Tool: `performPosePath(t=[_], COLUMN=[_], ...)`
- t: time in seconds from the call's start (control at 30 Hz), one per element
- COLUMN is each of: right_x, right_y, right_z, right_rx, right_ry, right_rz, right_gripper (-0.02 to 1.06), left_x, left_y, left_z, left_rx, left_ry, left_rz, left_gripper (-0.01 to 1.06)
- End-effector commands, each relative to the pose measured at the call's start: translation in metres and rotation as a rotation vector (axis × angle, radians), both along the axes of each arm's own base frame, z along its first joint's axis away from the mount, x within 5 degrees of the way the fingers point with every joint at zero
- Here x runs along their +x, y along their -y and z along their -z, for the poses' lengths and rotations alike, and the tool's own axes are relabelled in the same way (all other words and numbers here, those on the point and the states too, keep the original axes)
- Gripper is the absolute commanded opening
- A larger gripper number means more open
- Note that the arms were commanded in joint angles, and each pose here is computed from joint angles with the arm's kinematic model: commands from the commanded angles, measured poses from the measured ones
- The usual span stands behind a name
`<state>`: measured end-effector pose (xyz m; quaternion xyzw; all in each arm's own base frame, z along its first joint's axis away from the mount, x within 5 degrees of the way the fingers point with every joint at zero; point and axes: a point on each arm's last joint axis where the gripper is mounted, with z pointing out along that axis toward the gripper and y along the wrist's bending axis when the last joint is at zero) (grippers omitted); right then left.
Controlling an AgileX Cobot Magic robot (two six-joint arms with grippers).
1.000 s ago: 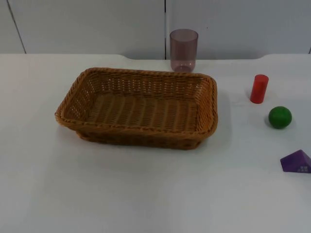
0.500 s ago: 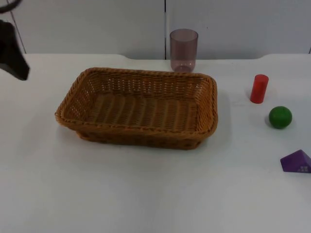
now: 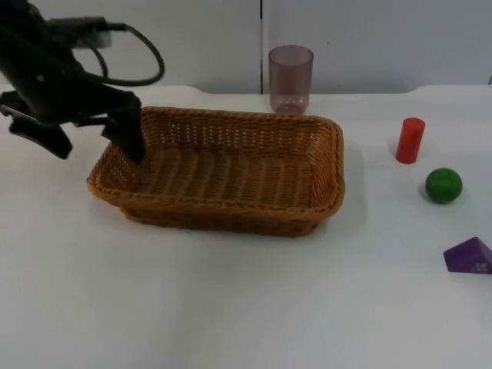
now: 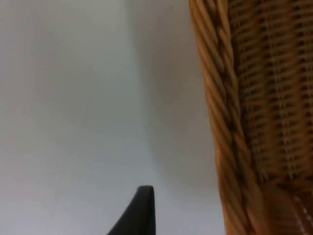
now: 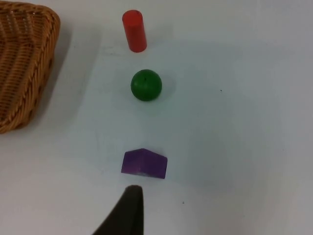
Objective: Pick up the basket with the left hand and place the triangular block into the basket with the right hand.
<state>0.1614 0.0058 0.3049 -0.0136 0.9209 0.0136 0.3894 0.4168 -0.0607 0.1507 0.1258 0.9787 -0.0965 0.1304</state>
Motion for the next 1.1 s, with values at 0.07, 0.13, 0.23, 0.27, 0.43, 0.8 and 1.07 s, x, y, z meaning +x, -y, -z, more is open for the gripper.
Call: performPosePath(t=[0.07,0.13,0.23,0.27,0.43,0.8,1.07], right_x=[0.000,-0.001,-0.001,-0.001,-0.001,0.000,0.000], right_y=[0.000,0.000,0.000,0.000,0.000,0.000,0.000], right_z=[0.006,0.008,0.008,0.008,0.008,0.008,0.007], right_rx=[0.000,0.000,-0.002,-0.002,-0.002,-0.001,-0.001], right_ry=[-0.009,-0.010,-0.006,-0.006,-0.006,0.000,0.010], right_rz=[0.000,0.000,0.000,0.000,0.000,0.000,0.001], right_gripper=[1.05,1.05,1.05,1.05,1.05,1.05,1.05], left_x=[0.014,0.016,0.017,0.017,0.017,0.017,-0.025], left_y=[0.014,0.016,0.019,0.019,0.019,0.011,-0.016], left_z=[0.016,0.022,0.033,0.033,0.049,0.047,-0.006], left_rx=[-0.019,-0.027,-0.042,-0.042,-0.043,-0.063,-0.115], left_ry=[-0.002,-0.006,-0.014,-0.014,-0.045,-0.080,-0.158], left_rz=[0.028,0.042,0.078,0.078,0.074,-0.026,-0.124], left_gripper=[0.95,0.93,0.82,0.82,0.52,0.00,0.00])
